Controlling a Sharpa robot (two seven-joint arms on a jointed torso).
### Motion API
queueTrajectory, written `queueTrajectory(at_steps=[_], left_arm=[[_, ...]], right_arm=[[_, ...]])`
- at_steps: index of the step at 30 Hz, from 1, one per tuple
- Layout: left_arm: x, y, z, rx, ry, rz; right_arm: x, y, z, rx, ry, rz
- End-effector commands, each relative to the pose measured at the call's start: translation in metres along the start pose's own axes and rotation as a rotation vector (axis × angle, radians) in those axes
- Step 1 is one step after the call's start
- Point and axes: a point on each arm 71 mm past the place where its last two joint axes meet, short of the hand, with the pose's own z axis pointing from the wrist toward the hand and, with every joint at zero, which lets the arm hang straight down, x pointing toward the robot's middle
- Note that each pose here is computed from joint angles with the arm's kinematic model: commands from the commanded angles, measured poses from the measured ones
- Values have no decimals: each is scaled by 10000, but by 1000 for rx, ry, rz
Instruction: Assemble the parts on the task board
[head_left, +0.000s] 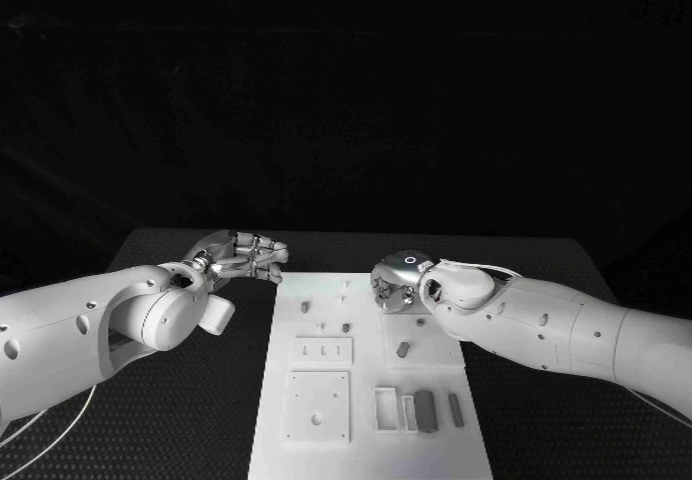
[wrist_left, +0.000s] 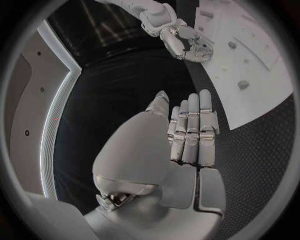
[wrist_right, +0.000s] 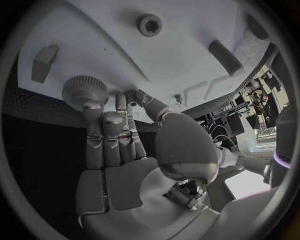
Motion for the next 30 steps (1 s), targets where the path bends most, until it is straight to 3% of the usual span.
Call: queueTrajectory(at_steps=[1,10,30], left_arm=[[15,-28,-2,11,16,1],[12,-29,-3,11,14,1],[62,-49,38,15,26,2]], right_arm=[[-24,24,-10,6,-41,-19],[-213,95,20,32,-122,-23],[-308,401,277,19,-159,-36]])
